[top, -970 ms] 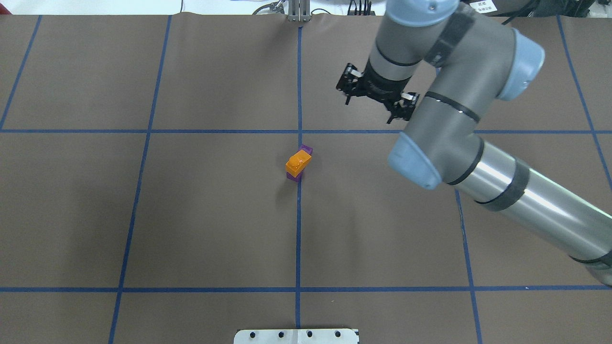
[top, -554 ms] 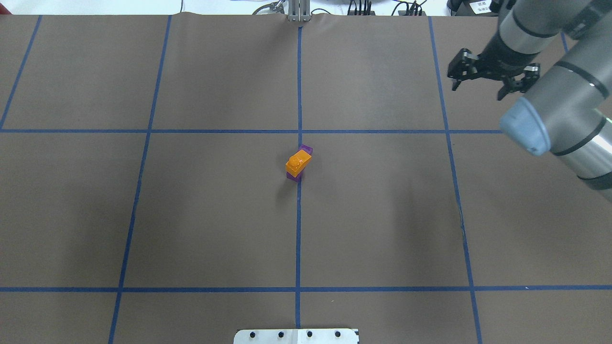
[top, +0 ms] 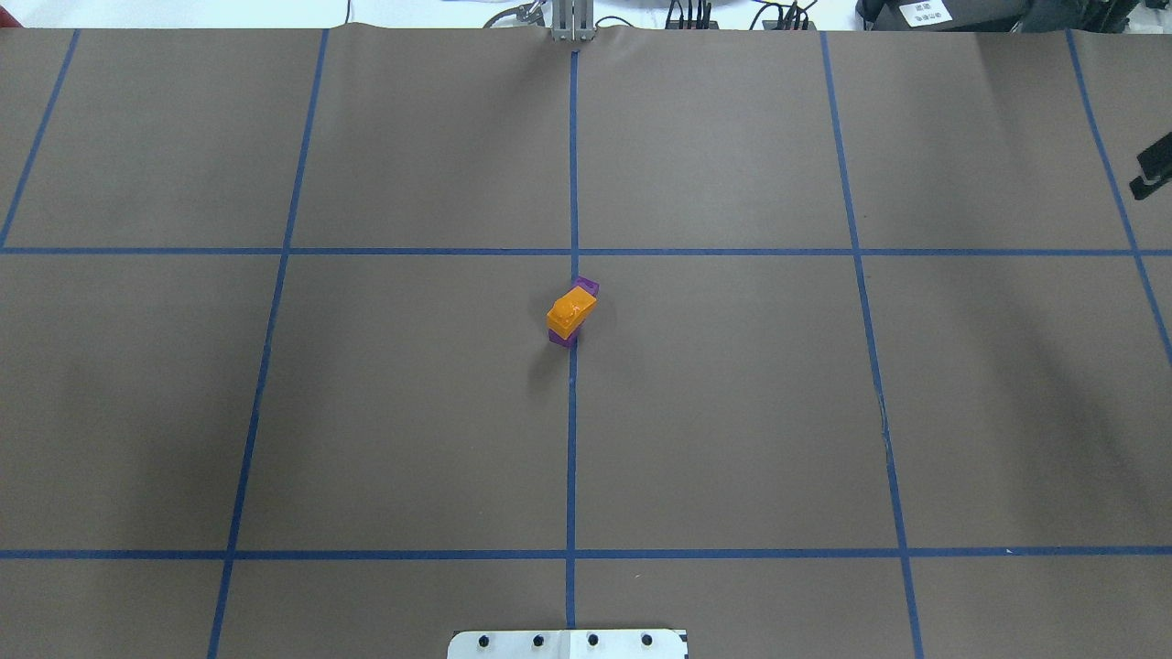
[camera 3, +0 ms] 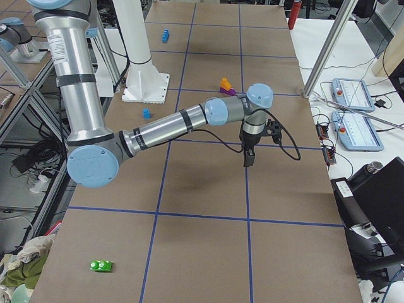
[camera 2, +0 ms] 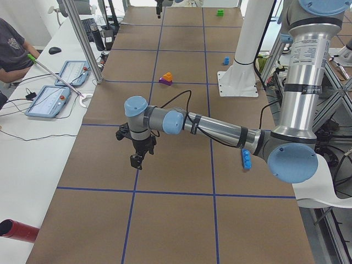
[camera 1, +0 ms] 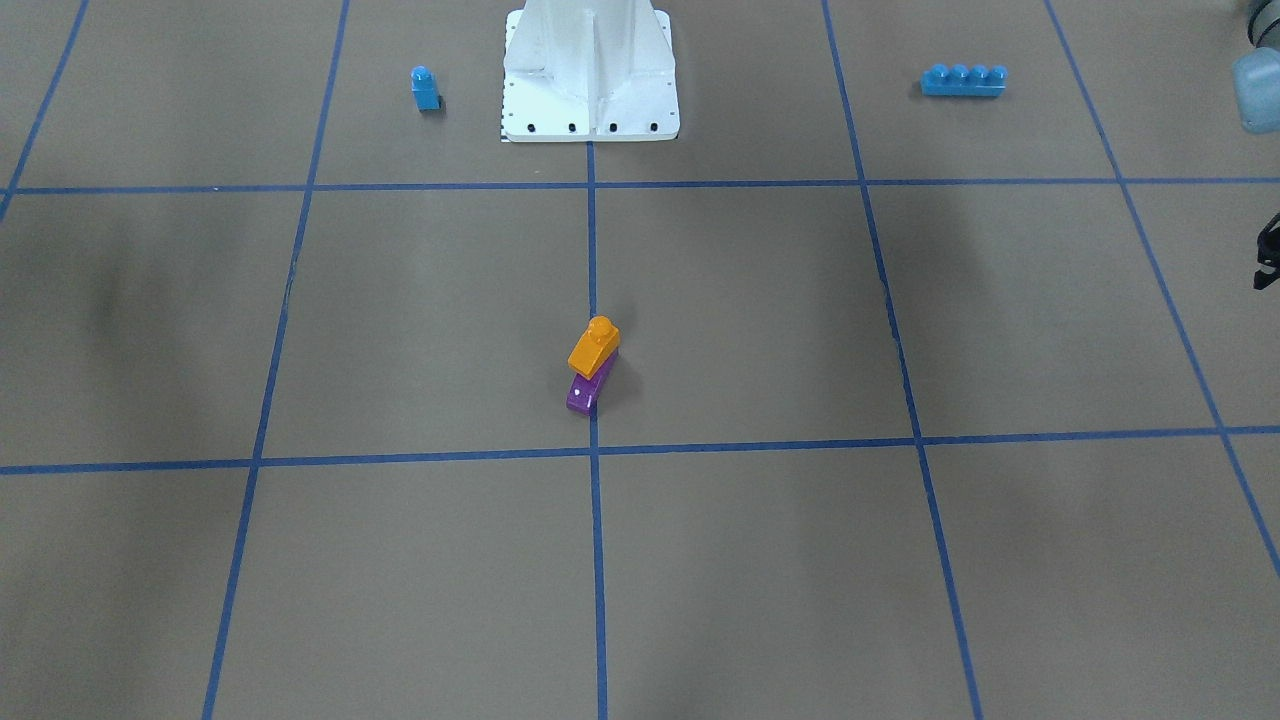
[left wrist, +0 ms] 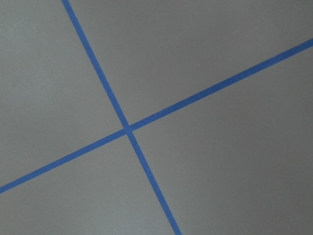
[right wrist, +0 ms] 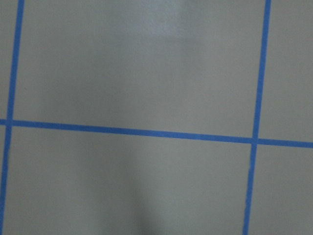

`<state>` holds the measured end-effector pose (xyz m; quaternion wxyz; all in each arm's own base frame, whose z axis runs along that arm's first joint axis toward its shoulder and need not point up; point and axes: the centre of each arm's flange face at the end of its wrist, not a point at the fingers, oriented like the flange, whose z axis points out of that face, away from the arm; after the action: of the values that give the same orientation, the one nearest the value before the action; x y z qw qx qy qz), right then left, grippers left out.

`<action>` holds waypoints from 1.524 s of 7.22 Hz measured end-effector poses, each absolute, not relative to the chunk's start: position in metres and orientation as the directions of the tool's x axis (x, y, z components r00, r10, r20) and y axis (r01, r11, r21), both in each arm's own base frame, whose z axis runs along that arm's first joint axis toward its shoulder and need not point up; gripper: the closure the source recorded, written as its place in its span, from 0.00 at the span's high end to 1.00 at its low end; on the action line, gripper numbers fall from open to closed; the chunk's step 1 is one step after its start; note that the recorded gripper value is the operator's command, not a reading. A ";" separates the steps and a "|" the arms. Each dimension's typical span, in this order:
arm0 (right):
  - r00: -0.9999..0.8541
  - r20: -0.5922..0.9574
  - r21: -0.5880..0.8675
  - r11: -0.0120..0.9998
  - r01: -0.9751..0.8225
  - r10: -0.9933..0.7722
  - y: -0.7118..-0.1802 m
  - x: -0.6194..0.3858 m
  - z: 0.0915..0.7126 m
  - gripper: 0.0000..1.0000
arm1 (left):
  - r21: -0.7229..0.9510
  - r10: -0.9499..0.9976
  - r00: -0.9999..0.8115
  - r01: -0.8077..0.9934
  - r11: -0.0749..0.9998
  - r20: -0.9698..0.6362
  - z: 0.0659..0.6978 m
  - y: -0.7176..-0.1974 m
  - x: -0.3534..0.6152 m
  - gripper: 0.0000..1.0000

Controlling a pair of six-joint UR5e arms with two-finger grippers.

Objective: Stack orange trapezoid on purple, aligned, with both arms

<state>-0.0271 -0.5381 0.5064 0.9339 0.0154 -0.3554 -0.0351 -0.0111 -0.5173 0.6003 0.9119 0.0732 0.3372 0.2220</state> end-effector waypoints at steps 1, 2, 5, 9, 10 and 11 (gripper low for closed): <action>0.736 0.670 0.059 0.995 0.077 -0.097 -0.517 0.001 0.536 1.00 | 0.287 0.468 0.654 -0.371 0.883 -0.594 0.622 -0.507 -0.026 1.00; 0.733 0.672 0.065 0.994 0.084 -0.106 -0.505 0.017 0.555 1.00 | 0.285 0.468 0.649 -0.373 0.883 -0.601 0.635 -0.501 -0.037 1.00; 0.738 0.668 0.048 0.995 0.086 -0.096 -0.494 0.028 0.621 1.00 | 0.267 0.446 0.658 -0.360 0.894 -0.607 0.643 -0.499 -0.048 1.00; 0.739 0.669 0.049 0.997 0.062 -0.079 -0.497 0.037 0.650 1.00 | 0.241 0.404 0.675 -0.327 0.914 -0.617 0.642 -0.499 -0.052 1.00; 0.737 0.672 0.057 0.997 0.052 -0.077 -0.498 0.041 0.644 1.00 | 0.240 0.403 0.676 -0.326 0.915 -0.617 0.643 -0.499 -0.052 1.00; 0.736 0.674 0.062 0.997 0.041 -0.072 -0.496 0.046 0.632 1.00 | 0.238 0.401 0.676 -0.325 0.915 -0.618 0.643 -0.499 -0.053 1.00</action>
<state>0.0458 -0.4959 0.6319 0.9313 0.0213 -0.3623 -0.0302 -0.0527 -0.4985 0.6432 0.9139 0.0544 0.3499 0.1985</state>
